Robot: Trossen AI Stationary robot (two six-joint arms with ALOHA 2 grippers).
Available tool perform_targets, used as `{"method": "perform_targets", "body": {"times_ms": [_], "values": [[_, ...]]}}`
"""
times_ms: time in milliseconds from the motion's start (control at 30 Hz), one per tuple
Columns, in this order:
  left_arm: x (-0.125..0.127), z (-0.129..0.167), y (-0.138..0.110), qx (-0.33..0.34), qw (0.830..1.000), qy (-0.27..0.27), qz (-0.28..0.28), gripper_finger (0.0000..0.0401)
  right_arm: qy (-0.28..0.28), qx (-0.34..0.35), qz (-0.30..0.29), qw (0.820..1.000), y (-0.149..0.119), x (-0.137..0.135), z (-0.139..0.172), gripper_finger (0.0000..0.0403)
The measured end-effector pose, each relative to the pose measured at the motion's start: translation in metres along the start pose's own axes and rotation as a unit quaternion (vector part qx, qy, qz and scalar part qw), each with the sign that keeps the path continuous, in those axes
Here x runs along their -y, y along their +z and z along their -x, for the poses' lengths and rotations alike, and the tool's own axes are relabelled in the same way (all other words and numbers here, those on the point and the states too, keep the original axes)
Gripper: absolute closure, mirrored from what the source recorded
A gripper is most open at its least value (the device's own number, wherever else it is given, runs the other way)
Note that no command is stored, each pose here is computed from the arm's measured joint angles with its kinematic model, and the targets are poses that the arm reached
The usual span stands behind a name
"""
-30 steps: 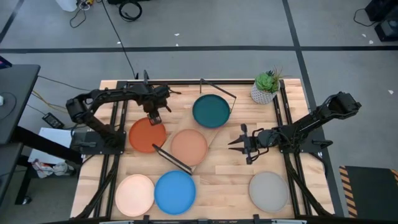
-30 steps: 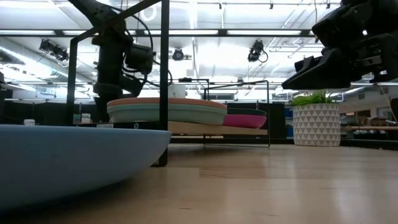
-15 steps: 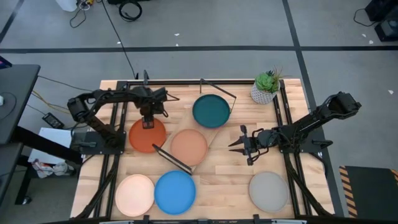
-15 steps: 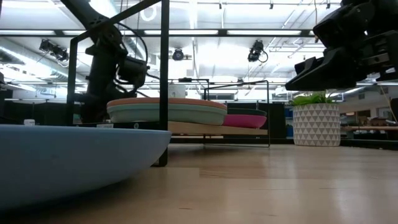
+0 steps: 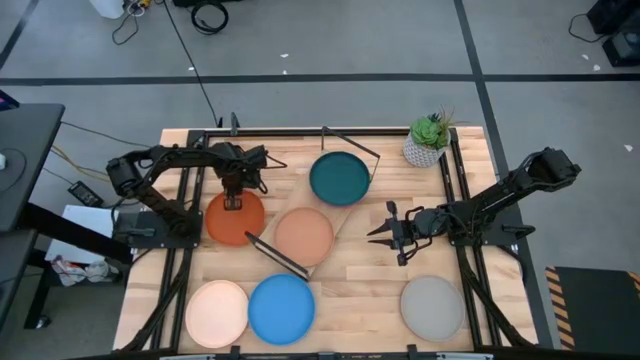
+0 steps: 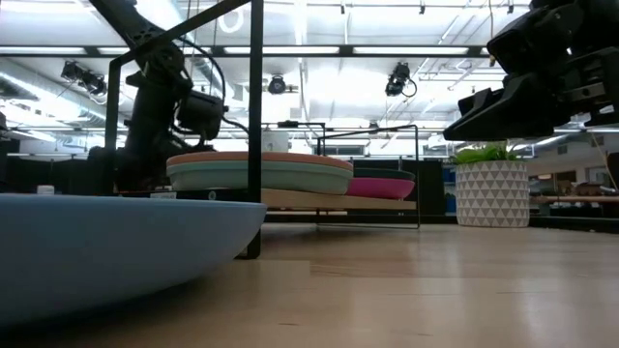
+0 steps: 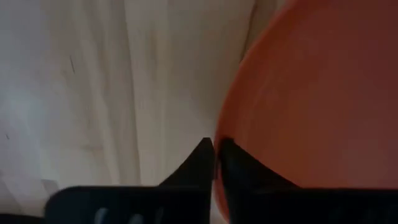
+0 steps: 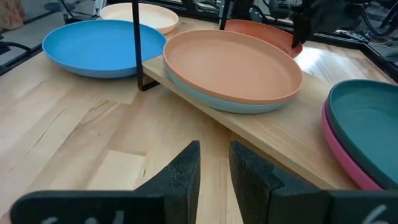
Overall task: Place and stack plates onto a shelf
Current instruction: Stack the orange plate on top of the green plate
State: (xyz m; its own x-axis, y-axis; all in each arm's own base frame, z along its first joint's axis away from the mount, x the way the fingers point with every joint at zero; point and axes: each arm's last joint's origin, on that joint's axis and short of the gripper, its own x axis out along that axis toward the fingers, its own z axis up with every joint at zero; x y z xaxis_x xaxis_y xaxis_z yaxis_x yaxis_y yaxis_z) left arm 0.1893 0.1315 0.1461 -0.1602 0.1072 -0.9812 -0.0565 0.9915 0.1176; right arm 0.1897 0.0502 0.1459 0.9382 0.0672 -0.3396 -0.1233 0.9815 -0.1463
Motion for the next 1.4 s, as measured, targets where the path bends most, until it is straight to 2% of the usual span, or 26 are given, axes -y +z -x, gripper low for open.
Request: {"method": "perform_targets", "body": {"times_ms": [133,233,467,567,667,800,867,900,1000,1133,1267,1400], "values": [[-0.009,0.017,0.004,-0.014,1.0,0.007,0.009,0.0386,0.0,0.0,-0.004,1.0,0.0,0.0,0.0,0.0312],[-0.024,0.04,0.006,-0.012,0.999,0.016,0.043,0.0387,0.0,0.0,-0.005,1.0,0.0,0.0,0.0,0.0312],[-0.053,0.121,0.002,0.005,0.991,0.017,0.134,0.0388,-0.001,0.0,-0.005,1.0,0.0,0.0,0.0,0.0312],[-0.062,0.157,-0.001,0.057,0.979,-0.006,0.196,0.0388,-0.001,-0.002,-0.005,1.0,0.0,0.0,0.0,0.0312],[-0.068,0.185,-0.003,0.119,0.947,-0.042,0.295,0.0388,0.0,-0.003,-0.005,1.0,-0.001,0.0,0.0,0.0312],[-0.071,0.204,0.006,0.189,0.877,-0.071,0.436,0.0388,0.0,-0.003,-0.005,1.0,-0.001,0.0,0.0,0.0312],[-0.069,0.207,0.016,0.218,0.843,-0.082,0.484,0.0382,0.0,-0.003,-0.004,1.0,-0.001,0.0,0.0,0.0312],[-0.065,0.209,0.022,0.231,0.837,-0.087,0.489,0.038,-0.001,-0.003,-0.003,1.0,-0.001,0.0,0.0,0.0312],[-0.053,0.211,0.05,0.274,0.832,-0.099,0.473,0.0379,-0.001,-0.003,0.001,1.0,-0.001,0.0,0.0,0.0312],[-0.035,0.206,0.089,0.311,0.835,-0.119,0.438,0.0386,-0.002,-0.001,0.004,1.0,0.0,0.0,0.0,0.0312],[-0.023,0.183,0.117,0.274,0.856,-0.13,0.419,0.0385,-0.002,0.0,0.008,1.0,0.0,0.0,0.0,0.0312],[-0.025,0.162,0.136,0.255,0.864,-0.116,0.419,0.0383,-0.002,0.0,0.01,1.0,0.0,0.0,0.0,0.0312]]}}
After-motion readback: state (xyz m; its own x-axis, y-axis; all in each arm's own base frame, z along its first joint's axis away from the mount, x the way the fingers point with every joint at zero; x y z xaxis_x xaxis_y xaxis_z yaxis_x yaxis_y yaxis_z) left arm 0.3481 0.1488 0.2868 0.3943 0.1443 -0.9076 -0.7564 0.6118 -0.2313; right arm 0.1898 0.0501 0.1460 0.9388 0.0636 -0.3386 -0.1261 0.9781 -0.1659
